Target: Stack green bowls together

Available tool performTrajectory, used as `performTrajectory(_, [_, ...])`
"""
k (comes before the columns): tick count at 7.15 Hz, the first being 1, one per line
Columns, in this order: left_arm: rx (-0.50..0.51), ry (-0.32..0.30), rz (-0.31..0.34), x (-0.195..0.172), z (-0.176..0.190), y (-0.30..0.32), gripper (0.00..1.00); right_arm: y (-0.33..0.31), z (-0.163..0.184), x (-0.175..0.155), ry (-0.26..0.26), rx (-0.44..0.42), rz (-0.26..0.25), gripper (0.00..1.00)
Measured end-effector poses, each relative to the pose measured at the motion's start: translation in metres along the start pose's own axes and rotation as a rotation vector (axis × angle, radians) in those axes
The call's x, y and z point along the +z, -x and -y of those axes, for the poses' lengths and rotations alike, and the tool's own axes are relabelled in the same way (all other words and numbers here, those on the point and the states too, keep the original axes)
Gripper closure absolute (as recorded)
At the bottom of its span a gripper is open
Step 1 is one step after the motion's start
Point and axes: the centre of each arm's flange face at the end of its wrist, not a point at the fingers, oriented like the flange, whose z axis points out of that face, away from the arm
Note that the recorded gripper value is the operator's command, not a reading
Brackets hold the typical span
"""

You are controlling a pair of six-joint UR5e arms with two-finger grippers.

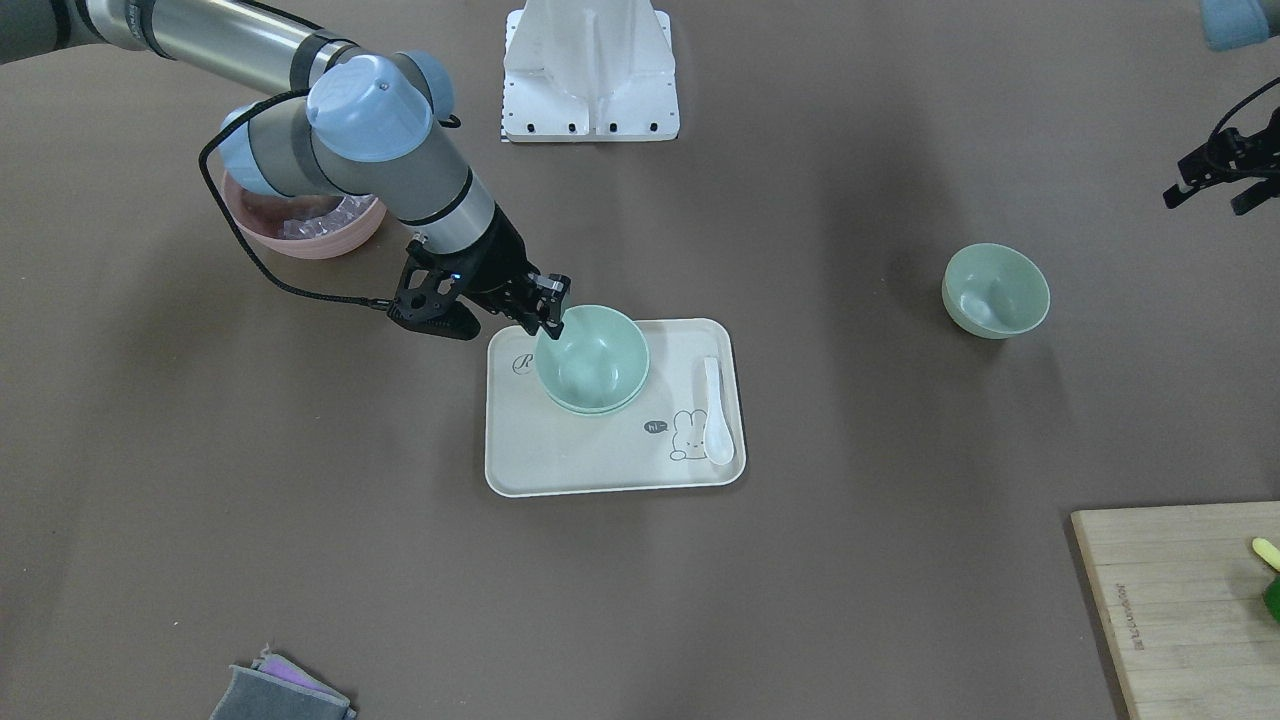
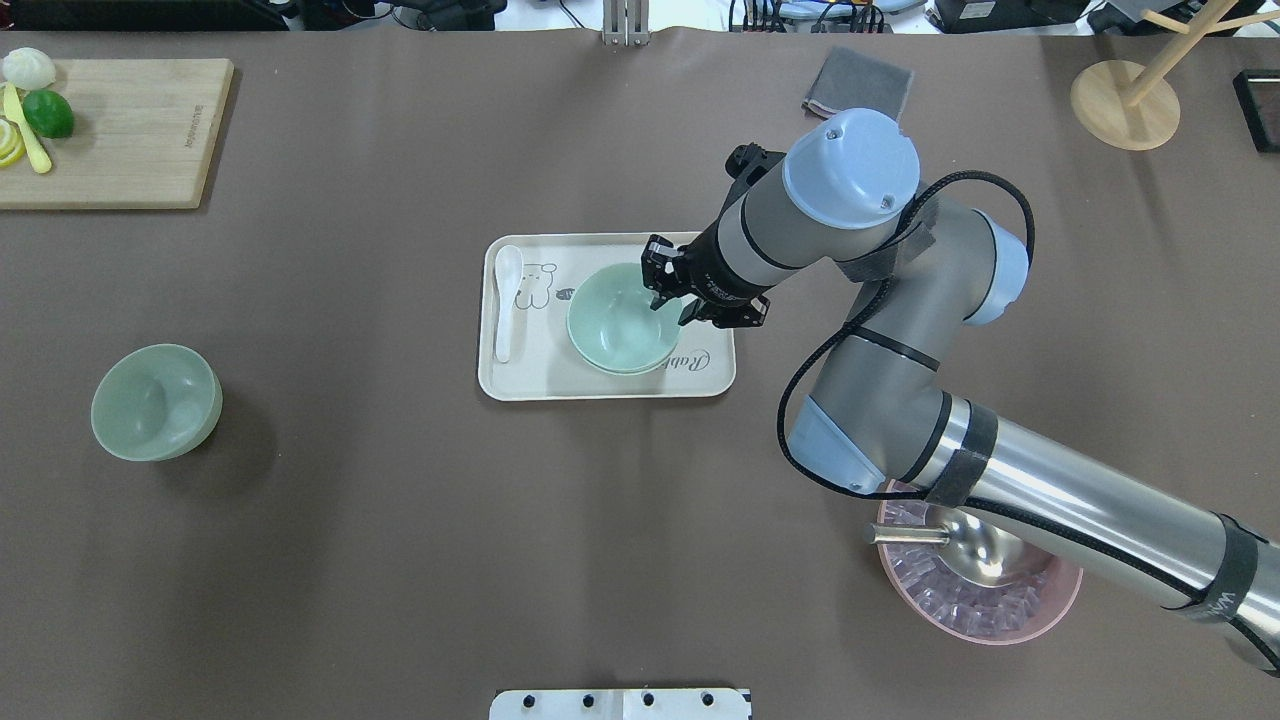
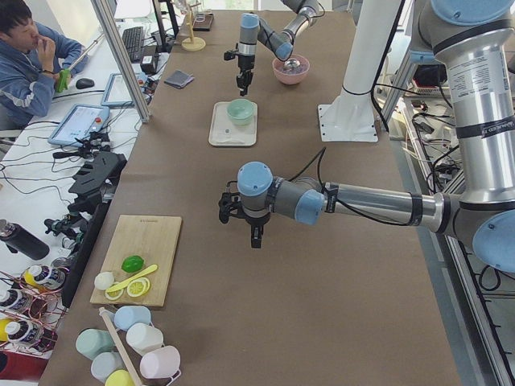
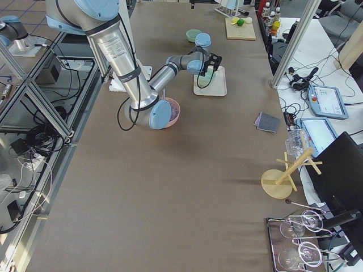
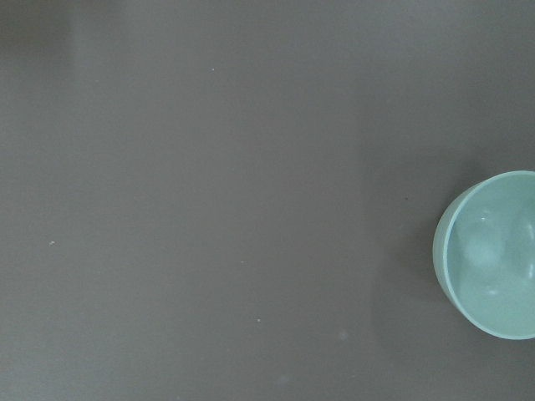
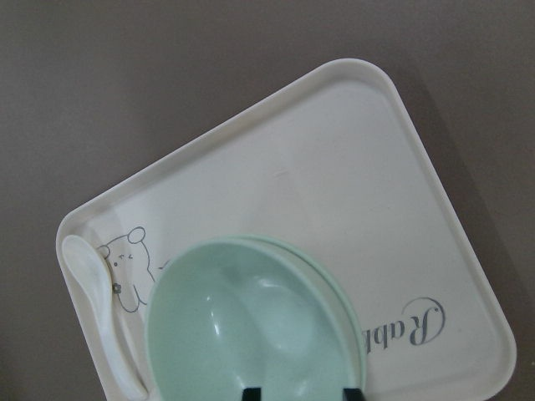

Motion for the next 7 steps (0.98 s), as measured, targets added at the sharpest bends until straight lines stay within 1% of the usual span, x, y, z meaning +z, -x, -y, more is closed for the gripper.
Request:
performTrajectory(1, [-0.013,0.001,-0.018,0.027,0.003,-0.021,0.03,0.004,0.004,-0.001,-0.006,0.008,0.004,0.0])
performTrajectory(2, [-0.02,-0.008,-0.019,0.056,0.01,-0.039,0.04,0.006,0.015,-0.014,-0.007,0.017,0.016,0.0])
performTrajectory(3, [-0.018,-0.011,0.0,0.087,0.018,-0.059,0.24,0.003,0.033,-0.037,0.014,0.032,0.03,0.0])
performTrajectory(4, [-0.011,-0.006,0.017,0.108,0.021,-0.073,0.89,-0.005,0.049,-0.054,0.038,0.047,0.036,0.0])
performTrajectory(5, [-0.008,0.003,0.023,0.122,0.021,-0.083,1.0,-0.015,0.06,-0.065,0.048,0.058,0.036,0.0])
performTrajectory(6, [-0.01,0.009,0.022,0.127,0.024,-0.09,1.0,-0.03,0.068,-0.073,0.047,0.064,0.032,0.0])
performTrajectory(7, [-0.009,0.01,0.016,0.129,0.027,-0.097,1.0,-0.056,0.076,-0.087,0.043,0.051,0.026,0.0])
